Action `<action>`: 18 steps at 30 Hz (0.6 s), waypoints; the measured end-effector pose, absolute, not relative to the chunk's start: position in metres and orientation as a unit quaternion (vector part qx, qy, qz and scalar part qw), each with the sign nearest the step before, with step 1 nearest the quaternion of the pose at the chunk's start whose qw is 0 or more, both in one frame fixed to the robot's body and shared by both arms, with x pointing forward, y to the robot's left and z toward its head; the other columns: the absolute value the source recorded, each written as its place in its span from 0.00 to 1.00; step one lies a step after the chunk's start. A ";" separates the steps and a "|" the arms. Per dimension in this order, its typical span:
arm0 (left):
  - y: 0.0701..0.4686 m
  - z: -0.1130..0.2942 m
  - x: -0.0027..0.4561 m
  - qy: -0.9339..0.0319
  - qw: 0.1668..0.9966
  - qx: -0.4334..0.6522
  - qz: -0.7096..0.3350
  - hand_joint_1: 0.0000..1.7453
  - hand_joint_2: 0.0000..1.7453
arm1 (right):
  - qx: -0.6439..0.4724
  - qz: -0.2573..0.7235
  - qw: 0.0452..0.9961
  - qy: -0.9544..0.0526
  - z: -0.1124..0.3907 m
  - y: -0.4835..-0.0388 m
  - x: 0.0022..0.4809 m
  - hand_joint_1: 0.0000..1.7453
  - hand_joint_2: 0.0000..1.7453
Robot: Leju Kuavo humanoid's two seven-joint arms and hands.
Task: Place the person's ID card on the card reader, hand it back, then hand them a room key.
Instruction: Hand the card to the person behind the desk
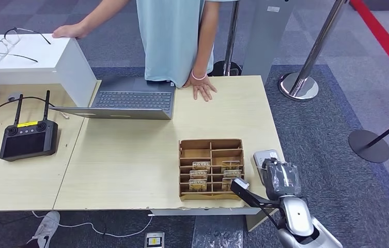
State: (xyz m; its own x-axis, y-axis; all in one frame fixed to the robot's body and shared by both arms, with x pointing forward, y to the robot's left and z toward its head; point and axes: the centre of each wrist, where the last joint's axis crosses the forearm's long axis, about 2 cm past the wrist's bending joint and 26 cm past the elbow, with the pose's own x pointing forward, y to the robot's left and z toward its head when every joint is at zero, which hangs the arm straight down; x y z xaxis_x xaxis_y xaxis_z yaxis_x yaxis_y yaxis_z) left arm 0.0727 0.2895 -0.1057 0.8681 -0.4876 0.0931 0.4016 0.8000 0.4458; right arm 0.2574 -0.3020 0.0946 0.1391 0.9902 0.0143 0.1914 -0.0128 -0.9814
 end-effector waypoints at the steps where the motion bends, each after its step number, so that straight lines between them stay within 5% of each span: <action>1: 0.290 -0.106 0.073 -0.102 0.943 0.211 -0.236 0.00 1.00 | -0.581 0.412 0.482 -0.511 0.095 -0.302 0.257 1.00 1.00; 18: 0.290 -0.106 0.073 -0.114 0.940 0.214 -0.240 0.00 1.00 | -0.633 0.364 0.408 -0.548 0.131 -0.307 0.269 1.00 1.00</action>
